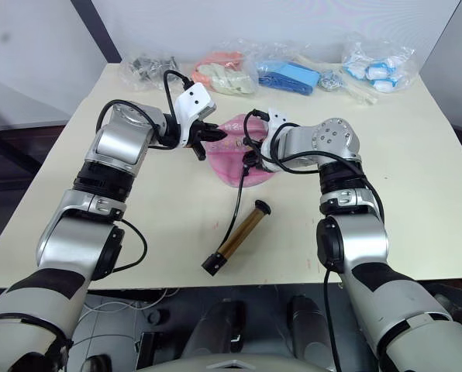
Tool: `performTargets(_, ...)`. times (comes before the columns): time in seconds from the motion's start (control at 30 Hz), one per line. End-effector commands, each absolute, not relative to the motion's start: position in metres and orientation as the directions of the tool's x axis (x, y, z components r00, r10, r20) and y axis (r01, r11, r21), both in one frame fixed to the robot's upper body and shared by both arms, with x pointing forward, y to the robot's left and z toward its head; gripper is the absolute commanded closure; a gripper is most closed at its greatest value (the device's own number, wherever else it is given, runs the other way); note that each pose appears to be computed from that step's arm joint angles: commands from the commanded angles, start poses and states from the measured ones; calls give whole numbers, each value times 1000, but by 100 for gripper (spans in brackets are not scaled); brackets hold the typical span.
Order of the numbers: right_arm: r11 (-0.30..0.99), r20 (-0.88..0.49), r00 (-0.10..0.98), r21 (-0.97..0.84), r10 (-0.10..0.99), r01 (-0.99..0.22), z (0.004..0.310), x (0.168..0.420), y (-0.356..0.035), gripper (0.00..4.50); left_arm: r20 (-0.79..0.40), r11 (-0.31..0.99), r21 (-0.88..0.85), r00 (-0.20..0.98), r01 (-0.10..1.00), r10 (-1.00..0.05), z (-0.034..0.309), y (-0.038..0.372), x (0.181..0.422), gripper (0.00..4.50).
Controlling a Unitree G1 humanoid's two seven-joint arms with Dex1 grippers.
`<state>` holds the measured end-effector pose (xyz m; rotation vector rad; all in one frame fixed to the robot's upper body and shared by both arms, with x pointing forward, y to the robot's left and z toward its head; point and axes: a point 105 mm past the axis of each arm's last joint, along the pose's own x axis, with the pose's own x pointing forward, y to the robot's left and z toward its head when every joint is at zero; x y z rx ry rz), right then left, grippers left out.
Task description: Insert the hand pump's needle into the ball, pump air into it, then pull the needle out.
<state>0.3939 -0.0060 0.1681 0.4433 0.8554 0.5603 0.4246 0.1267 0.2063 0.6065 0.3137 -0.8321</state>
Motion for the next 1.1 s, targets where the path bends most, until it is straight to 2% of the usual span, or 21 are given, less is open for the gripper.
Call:
performTargets(0.03,751,-533,550,581,643,-315,187,397,-1,419,-454,506,398,643,765,-617,217,122,421,447)
performTargets(1.1,787,-580,558,563,593,-252,170,404,-6,419,-450,507,391,640,768,-622,217,119,418,447)
